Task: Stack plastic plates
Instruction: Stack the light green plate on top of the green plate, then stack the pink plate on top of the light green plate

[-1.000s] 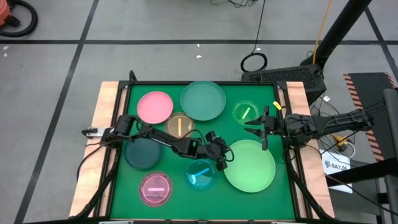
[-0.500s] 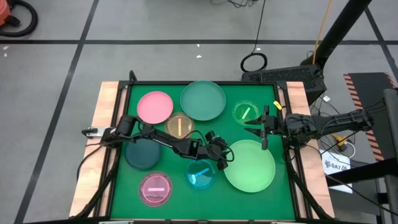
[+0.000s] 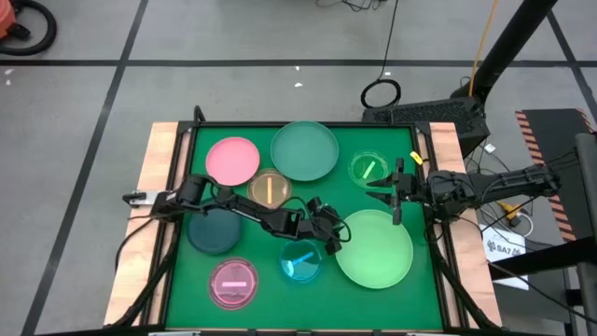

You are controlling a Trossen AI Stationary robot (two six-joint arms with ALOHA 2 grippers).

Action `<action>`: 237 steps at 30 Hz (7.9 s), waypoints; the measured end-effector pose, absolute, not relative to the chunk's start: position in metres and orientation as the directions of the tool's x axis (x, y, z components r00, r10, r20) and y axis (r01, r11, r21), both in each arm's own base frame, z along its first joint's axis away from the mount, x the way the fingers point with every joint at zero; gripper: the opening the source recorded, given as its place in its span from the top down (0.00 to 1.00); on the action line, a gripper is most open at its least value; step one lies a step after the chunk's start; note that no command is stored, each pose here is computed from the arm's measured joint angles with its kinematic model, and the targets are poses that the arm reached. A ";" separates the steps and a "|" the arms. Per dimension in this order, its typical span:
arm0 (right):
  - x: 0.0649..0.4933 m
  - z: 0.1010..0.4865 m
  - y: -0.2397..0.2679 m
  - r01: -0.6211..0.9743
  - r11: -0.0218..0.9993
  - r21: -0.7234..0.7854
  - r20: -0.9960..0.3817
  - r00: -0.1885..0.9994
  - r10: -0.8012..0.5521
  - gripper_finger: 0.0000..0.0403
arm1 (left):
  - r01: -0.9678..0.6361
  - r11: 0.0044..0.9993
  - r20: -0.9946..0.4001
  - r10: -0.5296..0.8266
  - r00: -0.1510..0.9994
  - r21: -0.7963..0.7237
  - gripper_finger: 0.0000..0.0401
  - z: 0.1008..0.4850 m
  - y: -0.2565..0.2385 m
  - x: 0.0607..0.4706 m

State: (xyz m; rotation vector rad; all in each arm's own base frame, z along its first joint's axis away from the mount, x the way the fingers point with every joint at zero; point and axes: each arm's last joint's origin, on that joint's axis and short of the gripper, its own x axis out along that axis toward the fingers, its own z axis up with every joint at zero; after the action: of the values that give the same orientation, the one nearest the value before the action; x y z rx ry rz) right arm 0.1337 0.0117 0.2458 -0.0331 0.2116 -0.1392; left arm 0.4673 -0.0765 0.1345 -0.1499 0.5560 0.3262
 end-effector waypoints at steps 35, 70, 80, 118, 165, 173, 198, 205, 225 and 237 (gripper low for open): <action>0.134 0.246 0.012 0.143 0.990 -0.022 -0.204 0.968 -0.144 0.75 | -0.349 0.929 -0.541 0.232 0.808 -0.124 0.55 0.113 -0.081 0.472; 0.133 0.245 0.011 0.151 0.988 0.007 -0.220 0.965 -0.146 0.75 | -0.415 0.878 -0.526 0.243 0.815 -0.238 0.97 0.126 -0.067 0.474; 0.132 0.240 0.011 0.157 0.987 0.013 -0.266 0.953 -0.148 0.75 | -0.403 0.901 -0.547 0.258 0.797 -0.161 0.97 0.161 -0.054 0.465; 0.147 0.265 0.006 0.248 0.956 -0.154 0.003 0.968 -0.251 0.75 | -0.576 0.794 -0.609 0.558 0.564 0.195 0.98 0.302 0.178 0.336; 0.154 0.278 -0.015 0.410 0.874 -0.259 0.150 0.911 -0.383 0.75 | -0.733 0.677 -0.611 0.606 0.509 0.062 0.91 0.247 0.235 0.308; 0.154 0.278 -0.015 0.414 0.858 -0.303 0.155 0.910 -0.385 0.75 | -0.710 0.700 -0.613 0.594 0.521 0.076 0.91 0.247 0.232 0.311; 0.155 0.268 -0.015 0.385 0.901 -0.201 0.050 0.922 -0.383 0.75 | -0.693 0.718 -0.651 0.558 0.514 0.068 0.91 0.243 0.215 0.319; 0.155 0.268 -0.015 0.385 0.901 -0.202 0.049 0.922 -0.383 0.75 | -0.689 0.721 -0.652 0.556 0.516 0.070 0.91 0.243 0.214 0.319; 0.162 0.270 -0.016 0.432 0.889 -0.152 0.095 0.902 -0.421 0.75 | -0.495 0.868 -0.667 0.395 0.632 0.046 0.91 0.256 0.077 0.293; 0.213 0.282 0.004 0.139 0.990 0.003 0.077 0.987 -0.138 0.75 | -0.245 0.969 -0.406 0.223 0.886 -0.004 0.91 0.277 0.008 0.213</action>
State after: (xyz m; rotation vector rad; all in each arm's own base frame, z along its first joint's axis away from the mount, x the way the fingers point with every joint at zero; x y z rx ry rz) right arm 0.2129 0.0041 0.2817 -0.0028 -0.0774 -0.1390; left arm 0.2127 0.0079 0.2771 -0.0560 0.4158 0.2435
